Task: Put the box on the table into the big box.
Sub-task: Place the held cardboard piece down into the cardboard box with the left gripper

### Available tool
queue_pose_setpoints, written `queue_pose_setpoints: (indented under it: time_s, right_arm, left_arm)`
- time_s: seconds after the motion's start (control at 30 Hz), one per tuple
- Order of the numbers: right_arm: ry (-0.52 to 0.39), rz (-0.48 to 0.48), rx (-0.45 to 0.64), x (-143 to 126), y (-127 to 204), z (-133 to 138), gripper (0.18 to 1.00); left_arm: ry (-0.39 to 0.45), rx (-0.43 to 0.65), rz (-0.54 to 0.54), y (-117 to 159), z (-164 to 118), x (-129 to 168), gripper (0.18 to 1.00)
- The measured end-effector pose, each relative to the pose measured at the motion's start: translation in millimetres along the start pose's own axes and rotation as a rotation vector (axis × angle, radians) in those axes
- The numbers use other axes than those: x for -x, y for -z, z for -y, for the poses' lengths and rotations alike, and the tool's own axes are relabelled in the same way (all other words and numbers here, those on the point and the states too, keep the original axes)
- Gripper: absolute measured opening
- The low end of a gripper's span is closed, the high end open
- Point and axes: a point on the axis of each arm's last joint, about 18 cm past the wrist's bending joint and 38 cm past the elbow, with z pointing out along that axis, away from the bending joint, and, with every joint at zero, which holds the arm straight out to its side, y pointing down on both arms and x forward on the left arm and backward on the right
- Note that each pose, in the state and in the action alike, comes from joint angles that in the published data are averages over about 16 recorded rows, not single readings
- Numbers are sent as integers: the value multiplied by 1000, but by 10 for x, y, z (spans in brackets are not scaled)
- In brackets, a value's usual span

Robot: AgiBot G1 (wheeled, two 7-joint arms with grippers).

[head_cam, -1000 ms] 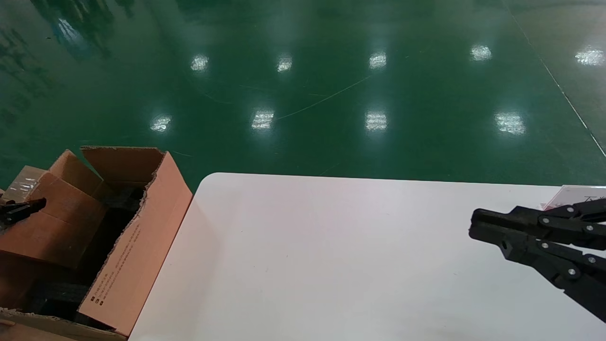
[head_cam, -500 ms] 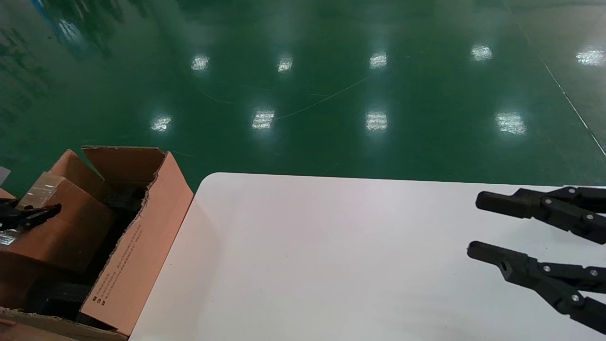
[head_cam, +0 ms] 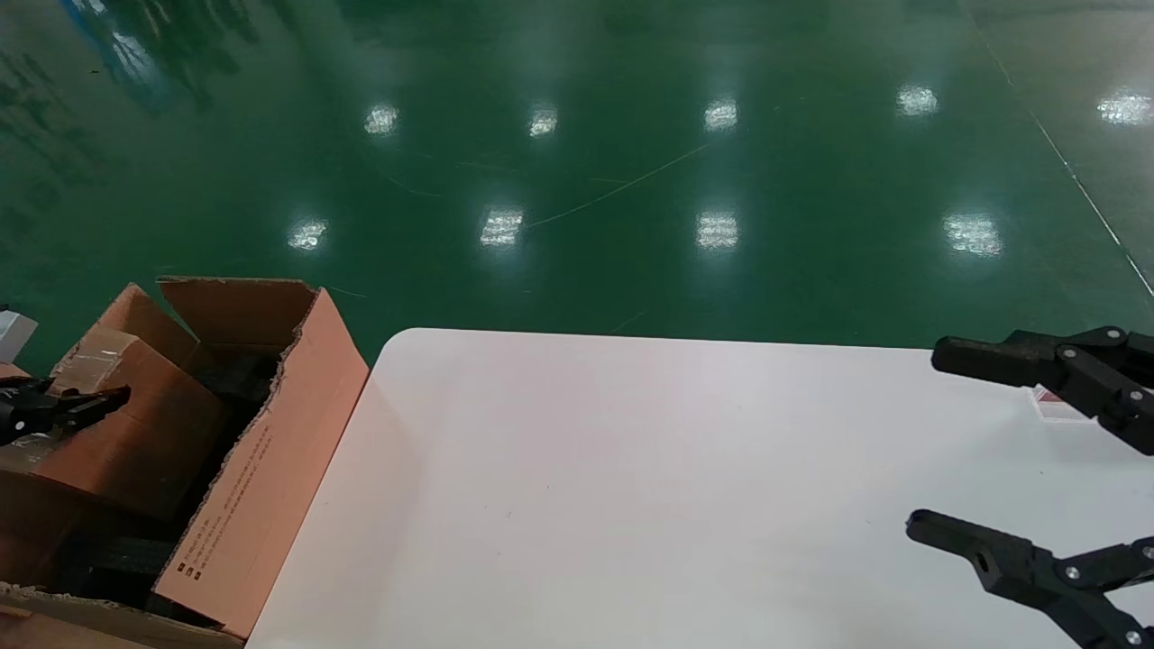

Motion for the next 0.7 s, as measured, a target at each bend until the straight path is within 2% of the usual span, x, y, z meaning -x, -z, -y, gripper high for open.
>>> queue_pose_setpoints:
  time_s: [0.17,0.33,0.7]
  right_arm:
    - [0,0,0,0,0,0,844]
    - [0,0,0,0,0,0,916]
    - [0,0,0,0,0,0,991]
  left_arm:
    - [7,5,22,29,-13,21,383]
    - [7,15,41,59,-42,23,383]
    - [3,53,69,65,-173,-92,382]
